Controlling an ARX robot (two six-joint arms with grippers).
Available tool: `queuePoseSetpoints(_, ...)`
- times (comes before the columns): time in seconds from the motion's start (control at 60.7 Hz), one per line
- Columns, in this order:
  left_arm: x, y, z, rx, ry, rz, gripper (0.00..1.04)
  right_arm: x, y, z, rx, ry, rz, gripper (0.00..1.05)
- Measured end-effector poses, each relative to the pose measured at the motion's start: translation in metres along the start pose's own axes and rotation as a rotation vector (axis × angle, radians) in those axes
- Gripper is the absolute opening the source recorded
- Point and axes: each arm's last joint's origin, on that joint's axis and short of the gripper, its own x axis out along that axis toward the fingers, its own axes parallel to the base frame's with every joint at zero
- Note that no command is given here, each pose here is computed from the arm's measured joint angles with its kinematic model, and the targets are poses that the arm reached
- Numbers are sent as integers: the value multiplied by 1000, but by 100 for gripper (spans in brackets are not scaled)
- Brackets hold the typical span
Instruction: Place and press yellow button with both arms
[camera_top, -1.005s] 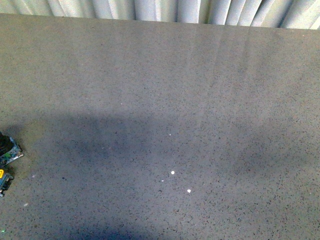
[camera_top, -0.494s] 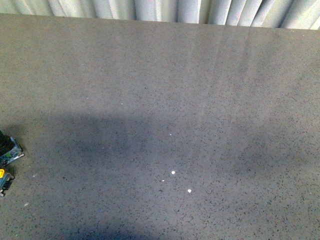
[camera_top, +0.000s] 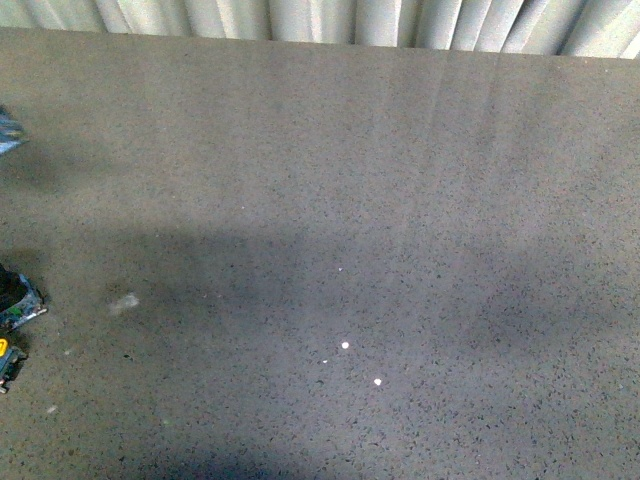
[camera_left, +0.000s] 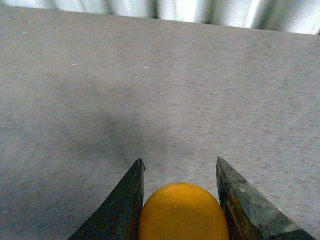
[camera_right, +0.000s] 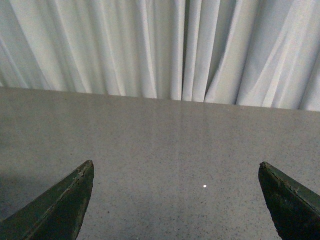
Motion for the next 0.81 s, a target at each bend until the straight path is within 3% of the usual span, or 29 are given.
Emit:
queuePoseSetpoints(0.165, 12, -65, -19, 54, 61, -144, 34, 0, 0, 0, 0, 0, 0, 96)
queuePoseSetpoints(0.346, 20, -117, -38, 114, 92, -240, 34, 0, 0, 0, 0, 0, 0, 96)
queuePoseSetpoints(0.61, 24, -163, -74, 196, 138, -321, 34, 0, 0, 0, 0, 0, 0, 96)
queuePoseSetpoints(0.807, 20, -177, -86, 212, 149, -345, 34, 0, 0, 0, 0, 0, 0, 96)
